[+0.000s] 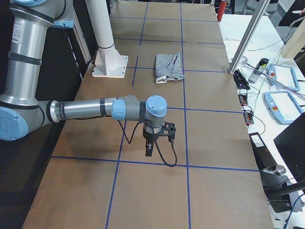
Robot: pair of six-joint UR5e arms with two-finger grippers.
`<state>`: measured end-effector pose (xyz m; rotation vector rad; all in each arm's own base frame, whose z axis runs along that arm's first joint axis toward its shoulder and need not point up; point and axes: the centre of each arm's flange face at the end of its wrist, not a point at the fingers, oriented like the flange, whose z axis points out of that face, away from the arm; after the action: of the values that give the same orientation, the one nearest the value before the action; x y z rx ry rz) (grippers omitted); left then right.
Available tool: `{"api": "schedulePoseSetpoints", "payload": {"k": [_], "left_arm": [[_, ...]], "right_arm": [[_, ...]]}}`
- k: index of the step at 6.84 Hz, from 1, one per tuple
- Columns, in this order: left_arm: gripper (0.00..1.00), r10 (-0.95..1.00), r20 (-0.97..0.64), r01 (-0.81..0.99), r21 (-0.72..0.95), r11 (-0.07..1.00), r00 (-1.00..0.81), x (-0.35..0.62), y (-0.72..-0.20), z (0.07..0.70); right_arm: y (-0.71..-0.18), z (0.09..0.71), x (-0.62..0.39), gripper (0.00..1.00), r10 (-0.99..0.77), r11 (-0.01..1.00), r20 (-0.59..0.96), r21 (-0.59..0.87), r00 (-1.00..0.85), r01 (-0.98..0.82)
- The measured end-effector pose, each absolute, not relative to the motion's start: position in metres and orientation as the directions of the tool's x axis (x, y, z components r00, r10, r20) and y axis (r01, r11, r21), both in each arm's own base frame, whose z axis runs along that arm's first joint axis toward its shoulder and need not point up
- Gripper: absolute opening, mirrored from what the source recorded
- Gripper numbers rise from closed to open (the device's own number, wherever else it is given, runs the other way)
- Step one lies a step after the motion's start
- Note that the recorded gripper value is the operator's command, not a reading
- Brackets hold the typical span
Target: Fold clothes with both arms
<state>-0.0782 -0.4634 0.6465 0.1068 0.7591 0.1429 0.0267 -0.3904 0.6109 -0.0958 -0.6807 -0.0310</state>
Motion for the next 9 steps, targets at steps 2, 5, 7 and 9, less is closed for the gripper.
{"api": "schedulePoseSetpoints", "payload": {"k": [2, 5, 7, 9], "left_arm": [[1.00, 0.142, -0.716, -0.065, 0.133, 0.989, 0.683, -0.083, -0.461, 0.643], [1.00, 0.154, -0.716, -0.058, 0.157, 0.986, 0.681, -0.085, -0.465, 0.628], [1.00, 0.163, -0.707, -0.061, 0.168, 0.984, 0.688, -0.085, -0.463, 0.625], [1.00, 0.162, -0.701, -0.064, 0.165, 0.984, 0.694, -0.085, -0.462, 0.626]], "right_arm": [[-0.387, 0.614, 0.030, 1.00, -0.002, 0.995, 0.627, -0.074, 0.779, 0.062], [-0.374, 0.623, 0.049, 1.00, -0.034, 0.997, 0.628, -0.033, 0.777, 0.070], [-0.372, 0.625, 0.052, 1.00, -0.031, 0.997, 0.628, -0.033, 0.777, 0.066], [-0.370, 0.628, 0.052, 1.00, -0.023, 0.997, 0.628, -0.042, 0.777, 0.063]]}}
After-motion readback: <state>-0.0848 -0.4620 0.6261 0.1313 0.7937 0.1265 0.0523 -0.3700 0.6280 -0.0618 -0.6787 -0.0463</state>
